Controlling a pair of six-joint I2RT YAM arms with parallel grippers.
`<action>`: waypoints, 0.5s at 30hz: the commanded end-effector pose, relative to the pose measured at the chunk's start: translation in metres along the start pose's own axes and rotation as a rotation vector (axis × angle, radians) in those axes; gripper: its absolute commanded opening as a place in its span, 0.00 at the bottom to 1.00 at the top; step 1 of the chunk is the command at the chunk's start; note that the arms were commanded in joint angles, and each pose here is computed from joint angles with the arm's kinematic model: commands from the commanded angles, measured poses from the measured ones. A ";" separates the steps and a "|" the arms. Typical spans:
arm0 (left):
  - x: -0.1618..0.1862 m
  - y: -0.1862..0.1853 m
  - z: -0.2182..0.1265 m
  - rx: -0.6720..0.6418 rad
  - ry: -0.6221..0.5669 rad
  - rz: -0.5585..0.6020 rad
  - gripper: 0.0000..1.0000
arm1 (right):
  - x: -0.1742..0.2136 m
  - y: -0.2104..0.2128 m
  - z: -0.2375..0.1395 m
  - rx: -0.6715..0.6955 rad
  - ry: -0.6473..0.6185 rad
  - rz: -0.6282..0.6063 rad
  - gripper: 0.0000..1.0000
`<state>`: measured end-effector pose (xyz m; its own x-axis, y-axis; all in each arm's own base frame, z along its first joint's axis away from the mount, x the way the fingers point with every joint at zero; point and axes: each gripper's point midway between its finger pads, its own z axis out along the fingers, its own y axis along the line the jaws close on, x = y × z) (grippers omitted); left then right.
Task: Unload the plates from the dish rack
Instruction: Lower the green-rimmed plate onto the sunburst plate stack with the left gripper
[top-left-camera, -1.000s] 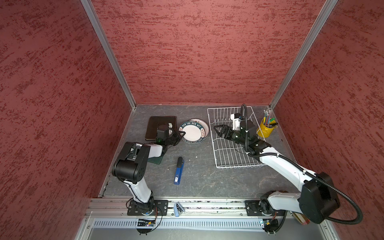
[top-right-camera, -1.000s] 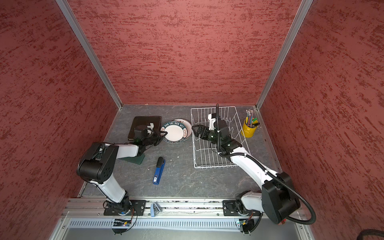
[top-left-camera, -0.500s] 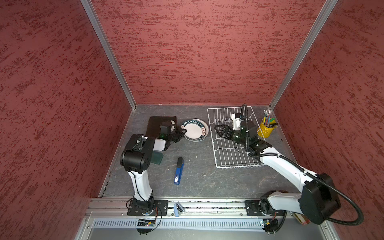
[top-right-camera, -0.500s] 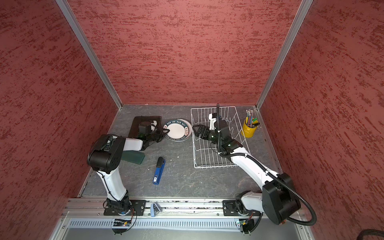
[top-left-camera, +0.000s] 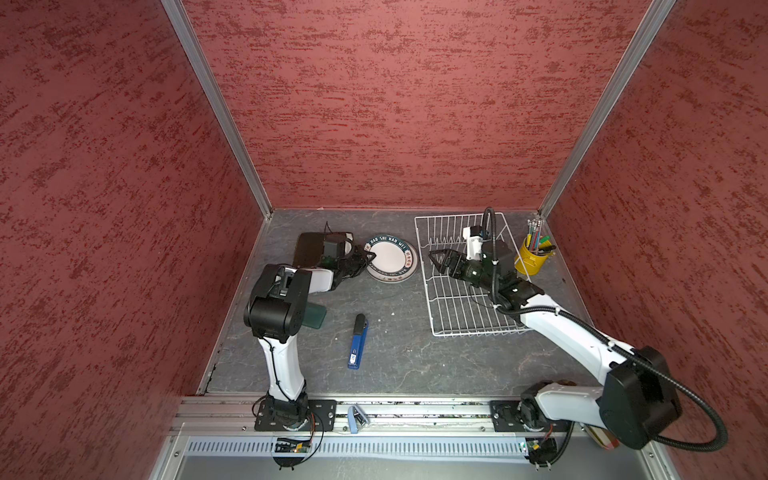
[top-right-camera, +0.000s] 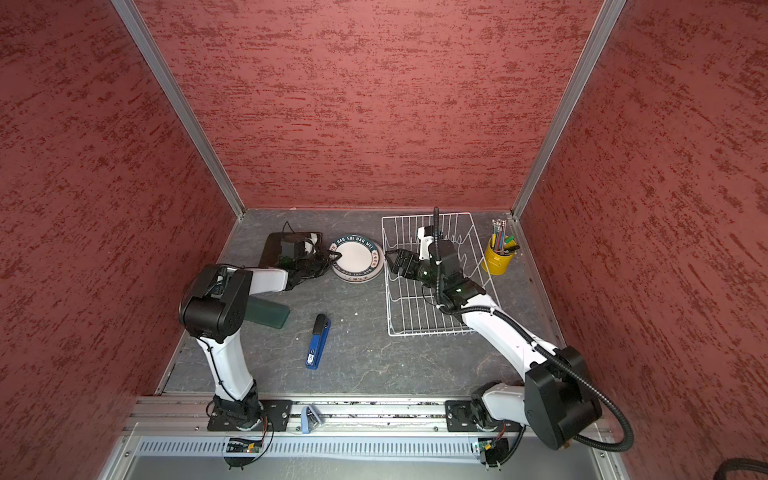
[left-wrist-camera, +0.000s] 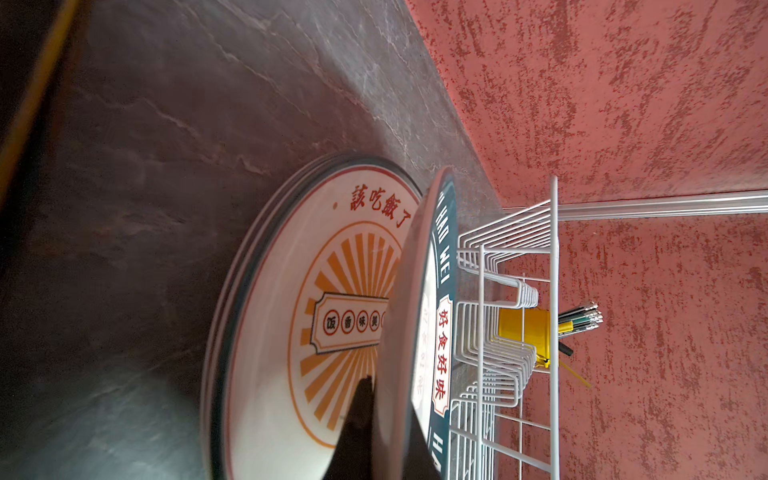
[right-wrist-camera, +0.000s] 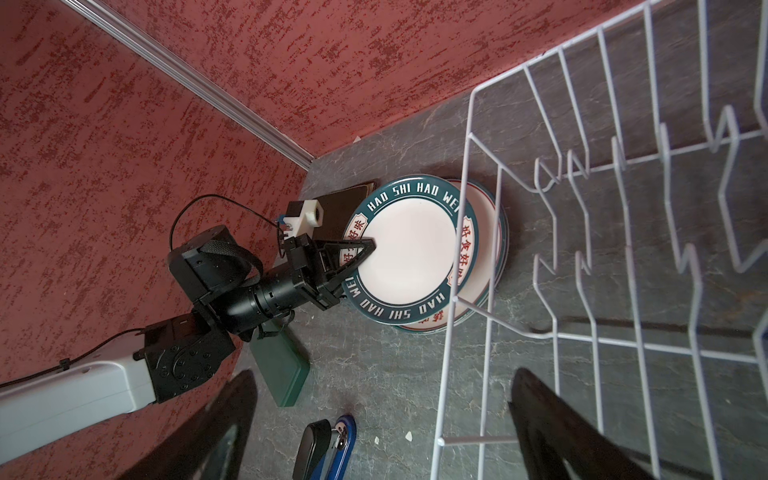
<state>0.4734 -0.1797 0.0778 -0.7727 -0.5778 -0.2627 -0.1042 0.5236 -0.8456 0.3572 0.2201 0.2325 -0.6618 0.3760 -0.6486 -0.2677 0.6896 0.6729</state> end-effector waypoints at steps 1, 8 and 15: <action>-0.005 -0.004 0.005 0.013 0.008 0.033 0.00 | -0.007 0.000 -0.001 0.008 -0.018 -0.015 0.96; -0.001 -0.003 0.011 0.006 0.027 0.035 0.01 | -0.003 -0.003 0.000 0.016 -0.013 -0.015 0.96; 0.004 -0.001 0.016 0.001 0.041 0.033 0.03 | -0.004 -0.004 0.001 0.016 -0.013 -0.015 0.96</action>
<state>0.4737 -0.1841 0.0630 -0.7950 -0.5551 -0.2448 -0.1263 0.5461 -0.8281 0.3575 0.2202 0.2317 -0.6610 0.3711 -0.6522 -0.2707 0.6928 0.6684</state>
